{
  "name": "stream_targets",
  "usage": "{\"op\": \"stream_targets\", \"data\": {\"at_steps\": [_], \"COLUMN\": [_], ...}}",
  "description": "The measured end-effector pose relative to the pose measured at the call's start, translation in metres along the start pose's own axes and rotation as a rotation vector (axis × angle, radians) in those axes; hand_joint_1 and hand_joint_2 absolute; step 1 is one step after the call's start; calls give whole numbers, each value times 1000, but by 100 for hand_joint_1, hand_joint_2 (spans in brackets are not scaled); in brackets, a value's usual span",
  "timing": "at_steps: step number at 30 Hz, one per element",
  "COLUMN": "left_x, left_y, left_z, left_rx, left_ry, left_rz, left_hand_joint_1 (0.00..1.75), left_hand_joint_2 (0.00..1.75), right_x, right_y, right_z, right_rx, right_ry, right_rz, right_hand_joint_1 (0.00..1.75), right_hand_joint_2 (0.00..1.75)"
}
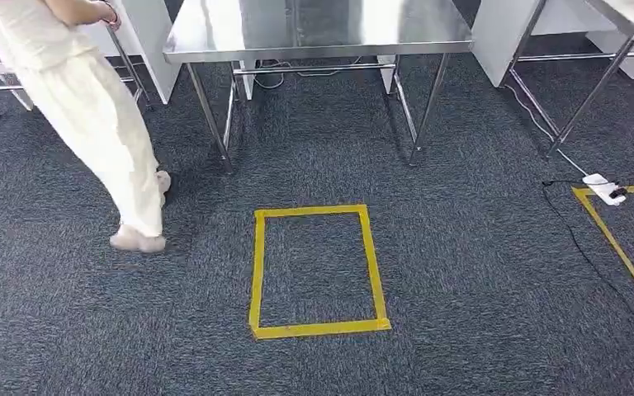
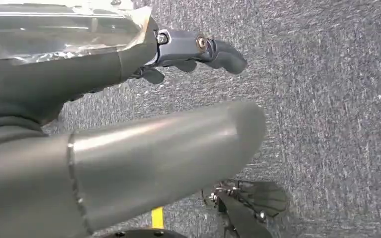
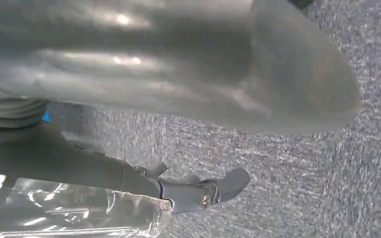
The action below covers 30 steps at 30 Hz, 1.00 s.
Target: Take the parts from the cabinet and place them on the table.
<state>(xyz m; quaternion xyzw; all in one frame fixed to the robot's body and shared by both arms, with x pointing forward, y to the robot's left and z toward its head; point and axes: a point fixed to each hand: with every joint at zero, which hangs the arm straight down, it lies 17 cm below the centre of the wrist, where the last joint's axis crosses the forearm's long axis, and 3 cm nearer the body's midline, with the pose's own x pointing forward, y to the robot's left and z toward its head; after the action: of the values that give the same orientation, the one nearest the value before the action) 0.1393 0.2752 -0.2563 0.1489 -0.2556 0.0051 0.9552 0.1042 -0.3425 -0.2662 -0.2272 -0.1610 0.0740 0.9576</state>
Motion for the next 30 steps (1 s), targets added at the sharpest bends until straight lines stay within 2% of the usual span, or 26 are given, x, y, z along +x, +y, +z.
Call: {"op": "stream_targets", "data": {"at_steps": [30], "left_x": [-2], "left_y": [-5], "left_z": [3], "left_rx": [4], "left_ry": [3], "left_rz": [-4], "left_hand_joint_1": [0], "left_hand_joint_2": [0], "right_x": [-4], "right_y": [-4], "right_z": [-2], "right_rx": [9], "right_ry": [-16], "right_rz": [24], "right_hand_joint_1": [0], "right_hand_joint_2": [0]}}
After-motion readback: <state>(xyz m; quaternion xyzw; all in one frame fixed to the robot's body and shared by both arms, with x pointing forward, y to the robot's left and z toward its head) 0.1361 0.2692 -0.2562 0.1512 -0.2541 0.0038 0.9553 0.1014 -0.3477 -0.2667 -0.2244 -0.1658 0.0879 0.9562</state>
